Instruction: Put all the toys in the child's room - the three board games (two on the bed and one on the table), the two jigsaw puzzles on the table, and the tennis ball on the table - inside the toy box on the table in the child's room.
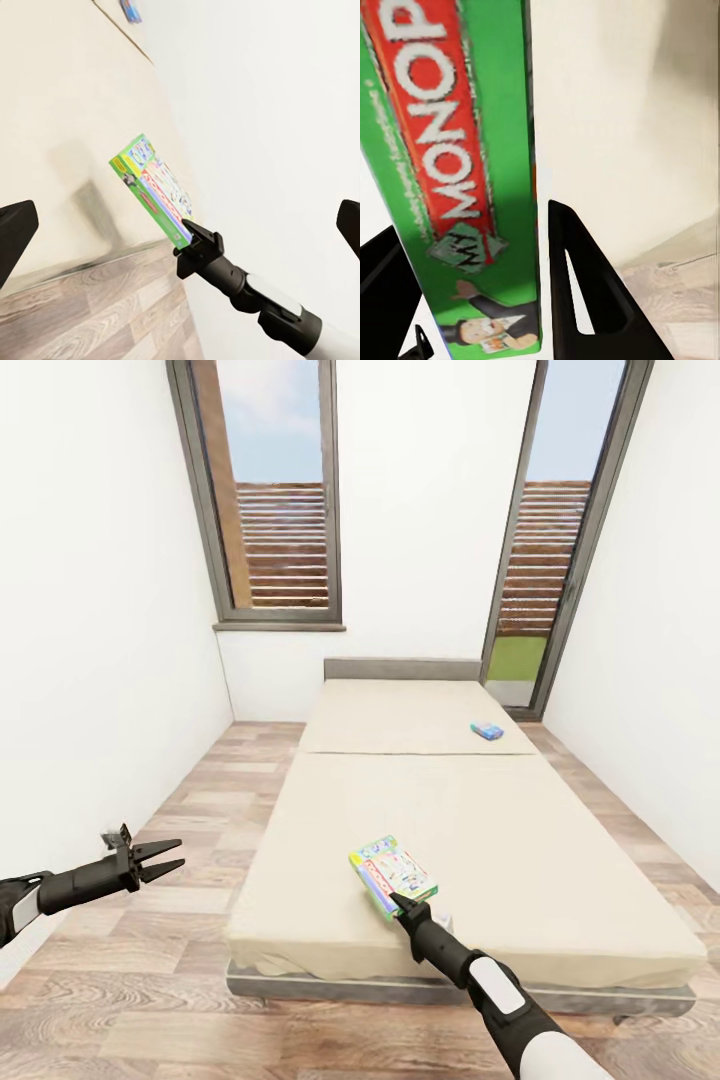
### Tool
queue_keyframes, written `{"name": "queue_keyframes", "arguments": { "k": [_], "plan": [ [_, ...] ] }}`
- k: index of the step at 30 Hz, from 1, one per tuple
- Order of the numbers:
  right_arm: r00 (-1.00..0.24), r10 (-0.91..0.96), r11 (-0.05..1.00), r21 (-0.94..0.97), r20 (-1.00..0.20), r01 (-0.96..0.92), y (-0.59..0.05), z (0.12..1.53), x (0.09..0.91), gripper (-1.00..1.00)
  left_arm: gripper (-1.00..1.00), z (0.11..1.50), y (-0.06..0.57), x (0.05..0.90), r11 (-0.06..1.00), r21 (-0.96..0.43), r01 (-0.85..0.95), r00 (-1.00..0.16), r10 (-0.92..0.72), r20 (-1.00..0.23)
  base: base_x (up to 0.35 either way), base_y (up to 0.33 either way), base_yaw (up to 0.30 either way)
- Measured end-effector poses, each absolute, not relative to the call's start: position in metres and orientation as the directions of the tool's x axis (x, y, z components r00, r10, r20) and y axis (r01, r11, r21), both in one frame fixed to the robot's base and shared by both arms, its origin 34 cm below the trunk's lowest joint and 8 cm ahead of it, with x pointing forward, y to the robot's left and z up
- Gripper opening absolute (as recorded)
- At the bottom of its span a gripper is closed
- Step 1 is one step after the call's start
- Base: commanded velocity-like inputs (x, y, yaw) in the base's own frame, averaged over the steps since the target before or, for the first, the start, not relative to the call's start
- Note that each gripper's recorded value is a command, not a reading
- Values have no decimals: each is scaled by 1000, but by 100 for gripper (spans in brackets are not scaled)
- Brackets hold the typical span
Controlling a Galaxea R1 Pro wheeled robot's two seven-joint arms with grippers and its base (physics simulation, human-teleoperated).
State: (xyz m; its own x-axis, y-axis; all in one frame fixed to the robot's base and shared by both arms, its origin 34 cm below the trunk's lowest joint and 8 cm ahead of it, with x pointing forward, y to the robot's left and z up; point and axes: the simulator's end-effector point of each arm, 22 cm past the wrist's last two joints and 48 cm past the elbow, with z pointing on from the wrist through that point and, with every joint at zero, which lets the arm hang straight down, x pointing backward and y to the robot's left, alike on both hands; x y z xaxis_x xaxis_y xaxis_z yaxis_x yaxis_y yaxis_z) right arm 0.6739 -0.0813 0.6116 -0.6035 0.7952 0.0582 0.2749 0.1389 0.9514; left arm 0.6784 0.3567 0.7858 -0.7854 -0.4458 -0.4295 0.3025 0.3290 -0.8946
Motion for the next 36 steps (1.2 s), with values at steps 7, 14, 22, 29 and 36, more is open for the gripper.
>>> {"name": "queue_keyframes", "arguments": {
  "k": [7,14,22,29,36],
  "plan": [
    [-592,805,157,947,42,279,-99,621,678,-100,100,798,354,681,329,-895,302,-787,-445,-428,0,0,0],
    [-588,809,192,951,-14,241,-120,644,690,-100,100,811,353,683,329,-894,303,-787,-444,-430,0,0,0],
    [-596,801,219,957,-63,193,-129,674,700,-100,100,826,353,684,329,-894,303,-787,-444,-430,0,0,0],
    [-629,767,248,963,-130,103,-117,711,705,-100,100,839,353,686,329,-894,303,-787,-443,-430,0,0,0],
    [-626,765,251,965,-149,77,-115,733,710,-100,100,852,353,687,329,-894,303,-787,-443,-430,0,0,0]
  ]
}}
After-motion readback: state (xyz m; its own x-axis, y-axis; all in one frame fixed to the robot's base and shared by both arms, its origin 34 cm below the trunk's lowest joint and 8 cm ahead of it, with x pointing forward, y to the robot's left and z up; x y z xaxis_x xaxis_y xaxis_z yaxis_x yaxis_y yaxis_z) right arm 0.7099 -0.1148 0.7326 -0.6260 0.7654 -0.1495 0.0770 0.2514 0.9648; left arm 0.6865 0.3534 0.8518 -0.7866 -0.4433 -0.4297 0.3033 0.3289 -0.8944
